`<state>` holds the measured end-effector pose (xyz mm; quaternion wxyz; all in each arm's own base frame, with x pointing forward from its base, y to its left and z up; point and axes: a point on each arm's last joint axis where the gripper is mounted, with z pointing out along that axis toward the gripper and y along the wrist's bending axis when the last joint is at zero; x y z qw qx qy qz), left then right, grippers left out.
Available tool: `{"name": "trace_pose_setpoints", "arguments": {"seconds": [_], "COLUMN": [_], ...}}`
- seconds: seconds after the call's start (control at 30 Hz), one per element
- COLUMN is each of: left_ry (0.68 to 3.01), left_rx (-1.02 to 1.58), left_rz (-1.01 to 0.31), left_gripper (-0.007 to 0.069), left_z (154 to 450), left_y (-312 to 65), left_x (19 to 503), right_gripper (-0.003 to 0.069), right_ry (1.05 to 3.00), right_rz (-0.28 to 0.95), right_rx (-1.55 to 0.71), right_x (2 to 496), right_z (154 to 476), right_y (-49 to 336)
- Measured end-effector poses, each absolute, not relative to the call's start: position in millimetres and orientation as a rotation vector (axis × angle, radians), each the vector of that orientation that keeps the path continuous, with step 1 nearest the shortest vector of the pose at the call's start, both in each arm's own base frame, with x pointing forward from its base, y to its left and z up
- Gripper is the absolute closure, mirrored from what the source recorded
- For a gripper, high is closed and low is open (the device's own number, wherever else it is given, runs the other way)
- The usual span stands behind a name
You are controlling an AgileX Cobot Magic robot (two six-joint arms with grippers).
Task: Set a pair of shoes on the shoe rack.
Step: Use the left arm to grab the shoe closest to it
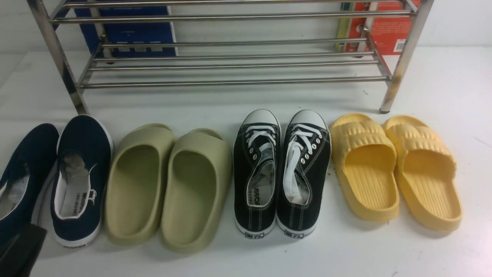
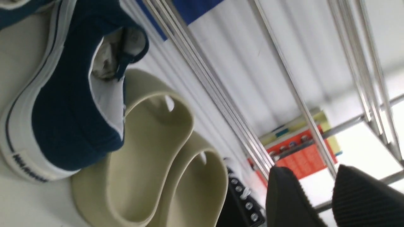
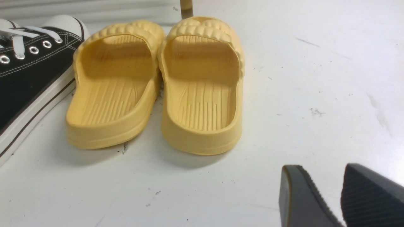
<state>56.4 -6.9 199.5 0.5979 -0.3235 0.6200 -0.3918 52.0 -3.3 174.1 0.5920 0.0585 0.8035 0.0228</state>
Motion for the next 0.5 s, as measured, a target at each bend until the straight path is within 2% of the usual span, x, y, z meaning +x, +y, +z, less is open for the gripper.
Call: {"name": "trace_pose_setpoints", "arguments": {"seconds": [0.07, 0.13, 0.23, 0.27, 0.37, 0.43, 0.47, 0.5], "left_ry": [1.457, 1.528, 1.713, 1.783, 2.059, 2.233, 2.249, 2.359], "left_rx": [-0.744, -0.694, -0.580, -0.548, -0.451, -0.393, -0.385, -0.345], "left_rz": [-0.936, -0.944, -0.878, -0.850, -0.739, -0.650, -0.639, -0.568], "left_gripper": [0.0426, 0.0497, 0.0622, 0.0639, 0.0638, 0.0638, 0.0638, 0.0638], "left_z": [204.9, 220.2, 247.9, 254.9, 275.7, 283.0, 283.5, 285.9], "left_y": [-9.4, -14.7, -22.8, -24.9, -30.5, -31.5, -31.5, -30.8], "left_x": [55.1, 53.6, 57.9, 61.0, 78.7, 94.3, 95.9, 109.5], "right_gripper": [0.0419, 0.0419, 0.0419, 0.0419, 0.0419, 0.0419, 0.0419, 0.0419], "right_ry": [1.869, 1.869, 1.869, 1.869, 1.869, 1.869, 1.869, 1.869], "right_rz": [0.053, 0.053, 0.053, 0.053, 0.053, 0.053, 0.053, 0.053], "right_rx": [0.136, 0.136, 0.136, 0.136, 0.136, 0.136, 0.136, 0.135], "right_x": [52.0, 52.0, 52.0, 52.0, 52.0, 52.0, 52.0, 52.0], "right_z": [174.1, 174.1, 174.1, 174.1, 174.1, 174.1, 174.1, 174.1], "right_y": [-3.3, -3.3, -3.3, -3.3, -3.3, -3.3, -3.3, -3.3]}}
